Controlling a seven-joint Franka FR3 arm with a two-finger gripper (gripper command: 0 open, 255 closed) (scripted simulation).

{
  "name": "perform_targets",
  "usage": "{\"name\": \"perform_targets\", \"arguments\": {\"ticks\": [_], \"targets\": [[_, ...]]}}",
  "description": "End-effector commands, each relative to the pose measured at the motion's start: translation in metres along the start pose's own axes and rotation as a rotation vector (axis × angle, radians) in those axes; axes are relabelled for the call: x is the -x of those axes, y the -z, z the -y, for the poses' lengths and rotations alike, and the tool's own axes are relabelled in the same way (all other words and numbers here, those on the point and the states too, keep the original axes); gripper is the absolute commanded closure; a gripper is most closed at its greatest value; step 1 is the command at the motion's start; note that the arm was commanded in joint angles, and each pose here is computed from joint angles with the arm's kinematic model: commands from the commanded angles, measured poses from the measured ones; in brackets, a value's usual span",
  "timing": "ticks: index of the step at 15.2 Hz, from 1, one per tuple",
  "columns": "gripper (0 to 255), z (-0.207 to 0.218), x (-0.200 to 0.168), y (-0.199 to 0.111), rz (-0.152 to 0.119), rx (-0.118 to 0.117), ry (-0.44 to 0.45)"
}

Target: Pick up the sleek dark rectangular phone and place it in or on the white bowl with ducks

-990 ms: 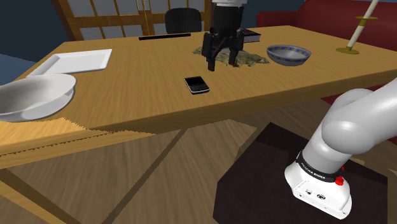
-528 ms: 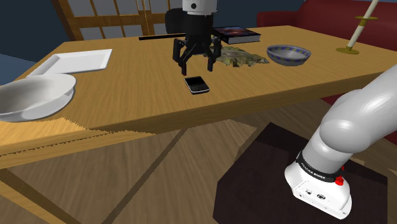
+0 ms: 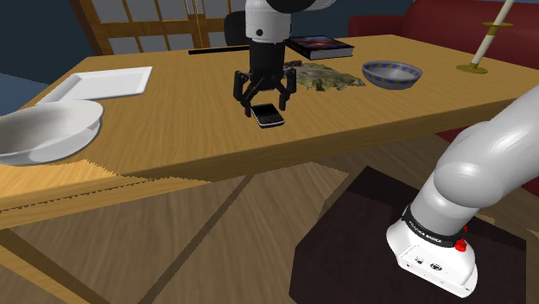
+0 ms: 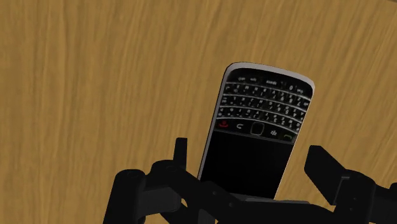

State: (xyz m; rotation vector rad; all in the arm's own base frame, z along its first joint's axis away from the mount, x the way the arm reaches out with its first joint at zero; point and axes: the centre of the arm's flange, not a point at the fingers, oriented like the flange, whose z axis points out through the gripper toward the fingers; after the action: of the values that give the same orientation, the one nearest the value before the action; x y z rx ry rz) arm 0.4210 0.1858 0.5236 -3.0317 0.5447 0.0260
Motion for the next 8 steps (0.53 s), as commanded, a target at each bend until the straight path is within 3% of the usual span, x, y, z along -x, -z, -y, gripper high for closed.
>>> {"name": "perform_targets", "arguments": {"ticks": [1, 6, 7, 8], "targets": [[0, -0.0002, -0.0003, -0.0015, 0.000, 0.000, 0.000], [0, -0.0002, -0.0002, -0.0014, 0.000, 0.000, 0.000], [255, -0.0002, -0.0002, -0.0014, 0.000, 0.000, 0.000], [255, -0.0002, -0.0002, -0.0014, 0.000, 0.000, 0.000]]}}
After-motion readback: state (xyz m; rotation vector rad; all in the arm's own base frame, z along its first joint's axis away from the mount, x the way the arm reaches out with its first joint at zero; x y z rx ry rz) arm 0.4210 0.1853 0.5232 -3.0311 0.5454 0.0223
